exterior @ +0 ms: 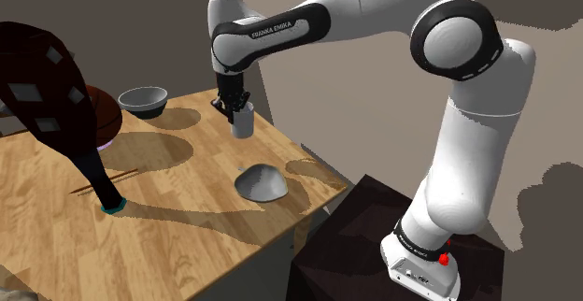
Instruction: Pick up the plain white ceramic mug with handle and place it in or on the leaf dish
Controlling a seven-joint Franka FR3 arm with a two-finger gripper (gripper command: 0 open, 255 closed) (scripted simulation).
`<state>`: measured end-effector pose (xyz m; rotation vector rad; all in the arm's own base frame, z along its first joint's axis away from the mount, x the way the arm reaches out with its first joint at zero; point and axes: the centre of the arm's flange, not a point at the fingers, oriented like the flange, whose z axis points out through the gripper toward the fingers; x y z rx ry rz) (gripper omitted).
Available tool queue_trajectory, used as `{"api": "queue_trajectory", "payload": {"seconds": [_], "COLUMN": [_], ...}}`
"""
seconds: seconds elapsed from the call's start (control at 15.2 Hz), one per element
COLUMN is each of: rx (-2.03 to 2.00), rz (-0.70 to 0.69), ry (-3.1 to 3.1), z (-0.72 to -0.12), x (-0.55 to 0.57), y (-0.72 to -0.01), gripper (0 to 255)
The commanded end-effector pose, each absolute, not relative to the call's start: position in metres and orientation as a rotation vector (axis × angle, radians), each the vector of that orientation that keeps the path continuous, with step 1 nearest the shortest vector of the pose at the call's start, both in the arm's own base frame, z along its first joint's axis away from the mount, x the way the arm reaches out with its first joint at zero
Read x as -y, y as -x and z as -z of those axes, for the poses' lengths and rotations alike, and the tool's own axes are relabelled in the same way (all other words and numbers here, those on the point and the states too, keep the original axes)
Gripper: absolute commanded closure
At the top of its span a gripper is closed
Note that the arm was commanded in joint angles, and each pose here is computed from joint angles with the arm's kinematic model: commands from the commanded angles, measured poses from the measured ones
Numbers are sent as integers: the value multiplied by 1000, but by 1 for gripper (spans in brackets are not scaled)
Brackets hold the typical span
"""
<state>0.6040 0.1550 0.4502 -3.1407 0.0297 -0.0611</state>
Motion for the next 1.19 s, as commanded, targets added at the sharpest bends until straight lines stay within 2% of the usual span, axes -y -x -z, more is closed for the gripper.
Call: {"api": "queue_trajectory", "payload": {"seconds": [0.0,0.59,1.12], "rx": [-31,-31,-31], "rz": [62,62,62], "ry": [3141,3141,3141], "z": [-453,-466,-424], "x": [-167,-212,-212], "y": [-580,-473,-473], "gripper": [255,255,255]}}
